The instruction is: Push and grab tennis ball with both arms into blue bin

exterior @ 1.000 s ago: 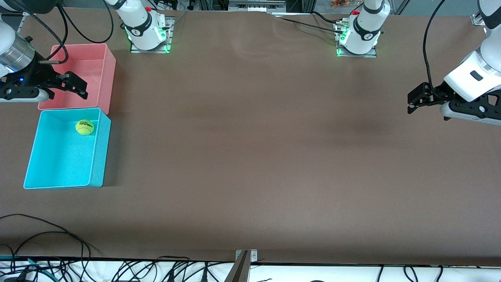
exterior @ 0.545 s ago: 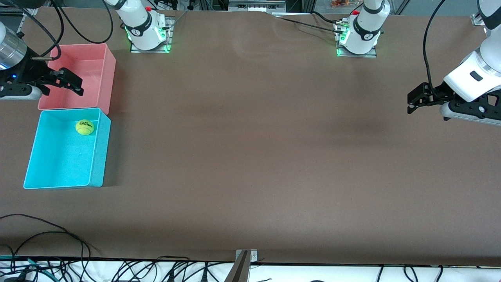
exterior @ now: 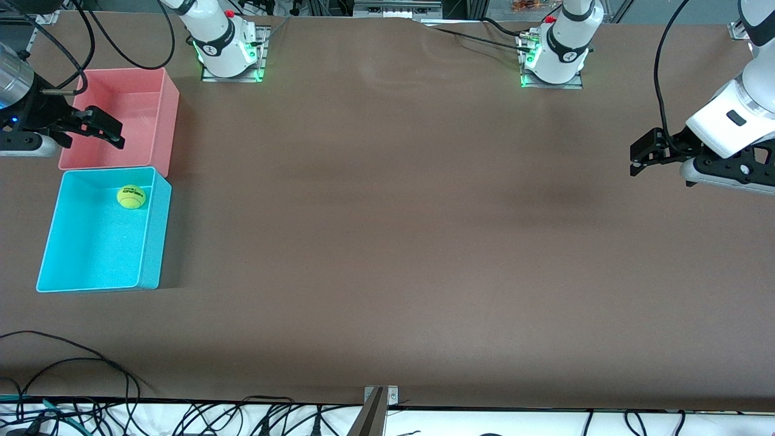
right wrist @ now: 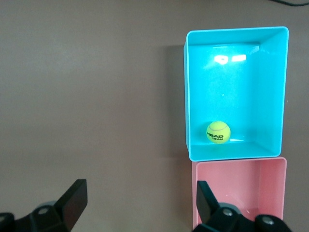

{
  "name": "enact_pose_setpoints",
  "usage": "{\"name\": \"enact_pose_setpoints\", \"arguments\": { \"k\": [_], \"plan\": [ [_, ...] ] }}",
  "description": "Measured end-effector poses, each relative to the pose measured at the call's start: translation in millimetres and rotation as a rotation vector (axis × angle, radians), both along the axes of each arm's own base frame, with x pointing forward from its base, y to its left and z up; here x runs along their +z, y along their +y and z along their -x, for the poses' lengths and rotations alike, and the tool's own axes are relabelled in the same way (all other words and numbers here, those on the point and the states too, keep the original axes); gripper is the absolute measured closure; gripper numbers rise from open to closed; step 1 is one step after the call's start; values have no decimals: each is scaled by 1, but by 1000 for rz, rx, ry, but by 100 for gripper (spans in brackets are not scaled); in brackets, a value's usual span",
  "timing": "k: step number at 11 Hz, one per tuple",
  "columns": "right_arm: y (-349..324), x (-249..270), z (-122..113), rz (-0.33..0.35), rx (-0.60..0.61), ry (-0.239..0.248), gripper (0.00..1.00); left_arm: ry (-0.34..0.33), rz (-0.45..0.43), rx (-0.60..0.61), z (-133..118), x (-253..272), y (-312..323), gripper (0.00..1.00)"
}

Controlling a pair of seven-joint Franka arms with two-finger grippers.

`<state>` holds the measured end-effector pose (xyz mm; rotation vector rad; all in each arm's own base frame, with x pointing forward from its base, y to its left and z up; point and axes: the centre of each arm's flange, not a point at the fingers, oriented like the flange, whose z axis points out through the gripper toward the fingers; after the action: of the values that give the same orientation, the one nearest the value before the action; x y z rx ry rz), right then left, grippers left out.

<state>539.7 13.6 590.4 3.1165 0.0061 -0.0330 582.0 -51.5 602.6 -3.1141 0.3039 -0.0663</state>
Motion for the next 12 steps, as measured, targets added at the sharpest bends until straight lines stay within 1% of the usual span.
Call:
{"name": "enact_pose_setpoints", "arguments": {
  "k": [2,4,7,12],
  "plan": [
    [-4,4,1,-3,-8,8,0,0,0,0,0,0,0,0],
    [-1,8,-1,-38,-12,7,0,0,0,0,0,0,0,0],
    [-5,4,-8,-40,-21,15,0,0,0,0,0,0,0,0],
    [-11,5,-9,-40,-33,15,0,0,0,0,0,0,0,0]
  ]
}}
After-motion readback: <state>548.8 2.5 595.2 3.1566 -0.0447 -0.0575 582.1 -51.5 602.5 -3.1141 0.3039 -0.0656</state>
